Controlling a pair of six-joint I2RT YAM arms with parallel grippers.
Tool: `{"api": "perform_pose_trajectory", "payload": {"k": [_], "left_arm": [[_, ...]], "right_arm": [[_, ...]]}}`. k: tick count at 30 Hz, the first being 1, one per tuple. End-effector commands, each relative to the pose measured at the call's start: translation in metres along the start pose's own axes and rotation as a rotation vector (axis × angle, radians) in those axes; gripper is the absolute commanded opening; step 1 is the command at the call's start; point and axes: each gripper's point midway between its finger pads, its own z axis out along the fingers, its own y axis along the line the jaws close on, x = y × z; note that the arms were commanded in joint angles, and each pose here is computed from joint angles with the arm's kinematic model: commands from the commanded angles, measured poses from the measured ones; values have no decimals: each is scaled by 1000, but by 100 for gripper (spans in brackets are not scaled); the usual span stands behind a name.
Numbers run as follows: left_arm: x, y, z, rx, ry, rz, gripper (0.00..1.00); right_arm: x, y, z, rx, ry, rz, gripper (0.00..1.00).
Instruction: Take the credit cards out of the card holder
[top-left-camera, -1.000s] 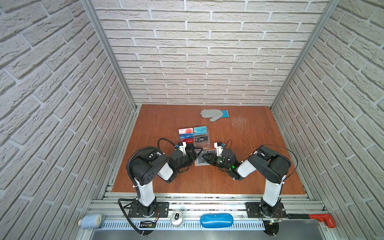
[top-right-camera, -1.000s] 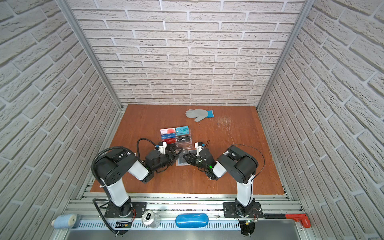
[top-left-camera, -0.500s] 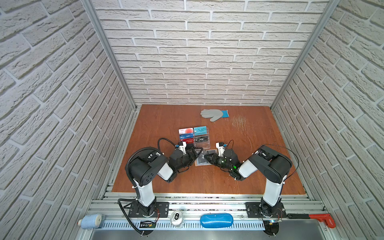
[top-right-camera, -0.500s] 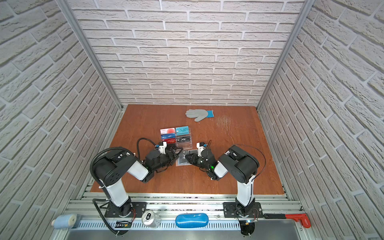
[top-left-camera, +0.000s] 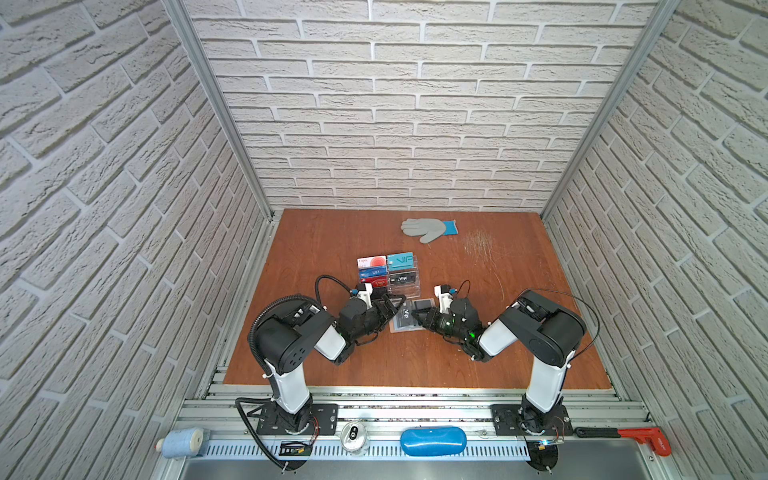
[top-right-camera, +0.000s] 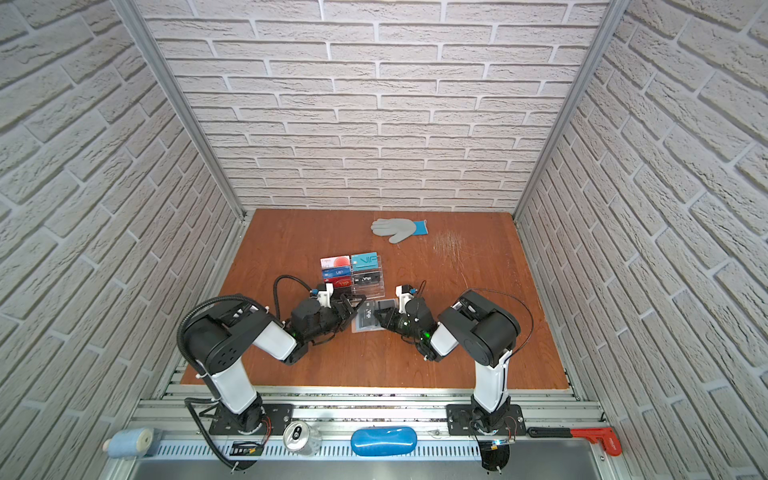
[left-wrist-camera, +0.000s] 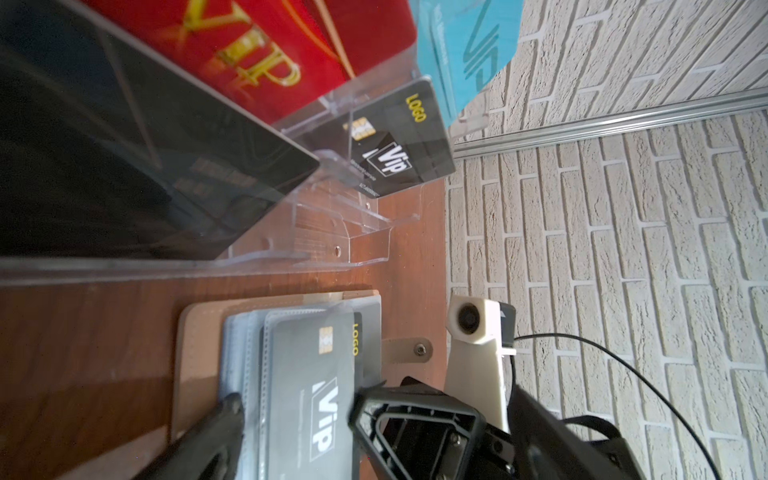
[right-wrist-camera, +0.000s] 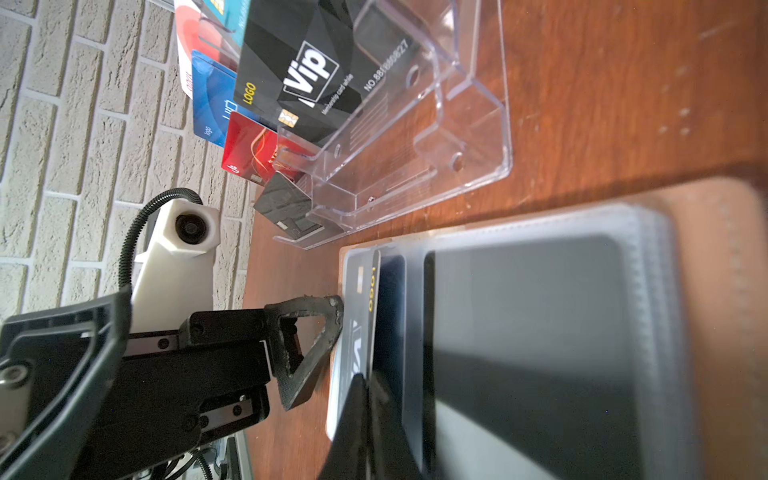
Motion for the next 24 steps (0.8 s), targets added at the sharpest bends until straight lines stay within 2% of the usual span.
{"api": "perform_pose_trajectory", "payload": {"k": [1, 24], "left_arm": [[12, 33, -4, -121, 43, -19, 98], [12, 36, -5, -128, 45, -18, 98]], "right_arm": [[-10, 17, -7, -61, -37, -28, 6], [-17, 3, -17, -45, -37, -12, 6]]}}
